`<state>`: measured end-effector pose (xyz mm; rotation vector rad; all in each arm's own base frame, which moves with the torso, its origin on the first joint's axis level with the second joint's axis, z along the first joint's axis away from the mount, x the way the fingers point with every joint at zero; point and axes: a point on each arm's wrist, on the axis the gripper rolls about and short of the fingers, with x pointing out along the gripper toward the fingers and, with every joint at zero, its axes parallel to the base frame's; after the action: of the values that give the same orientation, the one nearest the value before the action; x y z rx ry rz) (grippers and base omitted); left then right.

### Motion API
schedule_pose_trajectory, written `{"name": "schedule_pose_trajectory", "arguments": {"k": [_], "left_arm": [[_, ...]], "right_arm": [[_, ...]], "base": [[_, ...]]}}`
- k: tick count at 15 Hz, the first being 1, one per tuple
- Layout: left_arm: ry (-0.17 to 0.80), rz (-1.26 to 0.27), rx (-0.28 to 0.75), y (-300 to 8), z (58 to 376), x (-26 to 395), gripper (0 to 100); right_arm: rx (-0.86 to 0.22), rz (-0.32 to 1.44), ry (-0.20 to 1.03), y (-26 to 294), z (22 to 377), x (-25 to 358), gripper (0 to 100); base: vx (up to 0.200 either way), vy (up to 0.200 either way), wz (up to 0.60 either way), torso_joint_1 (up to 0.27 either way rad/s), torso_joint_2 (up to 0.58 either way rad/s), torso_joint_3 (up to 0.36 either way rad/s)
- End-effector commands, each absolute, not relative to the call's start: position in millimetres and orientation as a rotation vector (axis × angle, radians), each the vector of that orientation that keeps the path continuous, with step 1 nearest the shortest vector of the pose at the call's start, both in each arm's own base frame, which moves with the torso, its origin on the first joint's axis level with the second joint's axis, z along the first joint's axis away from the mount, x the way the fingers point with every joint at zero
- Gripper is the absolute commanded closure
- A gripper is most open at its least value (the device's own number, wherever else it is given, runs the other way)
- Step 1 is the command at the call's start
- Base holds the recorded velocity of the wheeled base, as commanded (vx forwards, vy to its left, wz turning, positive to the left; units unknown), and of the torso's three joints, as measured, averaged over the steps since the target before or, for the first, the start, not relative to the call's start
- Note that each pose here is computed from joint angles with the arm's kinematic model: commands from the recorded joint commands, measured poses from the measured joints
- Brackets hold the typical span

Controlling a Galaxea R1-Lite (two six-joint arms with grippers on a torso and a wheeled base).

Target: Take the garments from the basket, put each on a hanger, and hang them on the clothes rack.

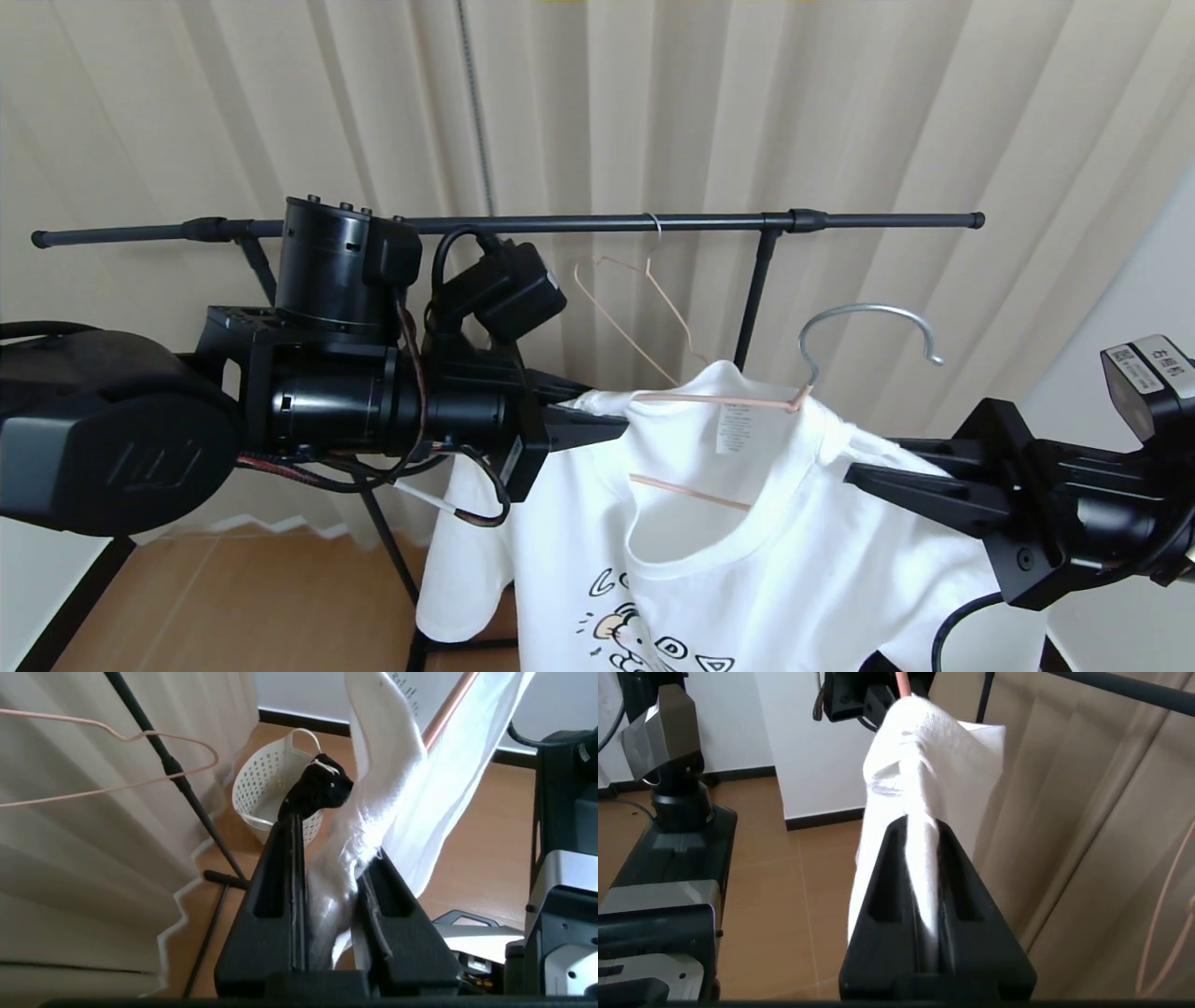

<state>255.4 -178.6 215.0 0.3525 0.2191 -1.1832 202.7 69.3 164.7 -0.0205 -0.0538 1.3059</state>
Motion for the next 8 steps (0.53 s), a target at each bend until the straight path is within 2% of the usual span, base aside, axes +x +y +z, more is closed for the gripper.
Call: {"name": "schedule_pose_trajectory", "arguments": {"k": [1,8], "left_arm": [[0.213,-1.184,0.353,-178.4,214.4,254.2,100],[0.180,-1.148,0.350,-166.4,223.7,253.7,100]], "right_arm": [[-0.019,1.305,-0.048,69.1,163.1,202.9,0],[-0.084,1.216,-0.095,51.8,164.6,210.3,0]], "base": [[0.000,0.000,0.00,0.000,0.00,0.000],[0.000,0.000,0.00,0.000,0.00,0.000]]}}
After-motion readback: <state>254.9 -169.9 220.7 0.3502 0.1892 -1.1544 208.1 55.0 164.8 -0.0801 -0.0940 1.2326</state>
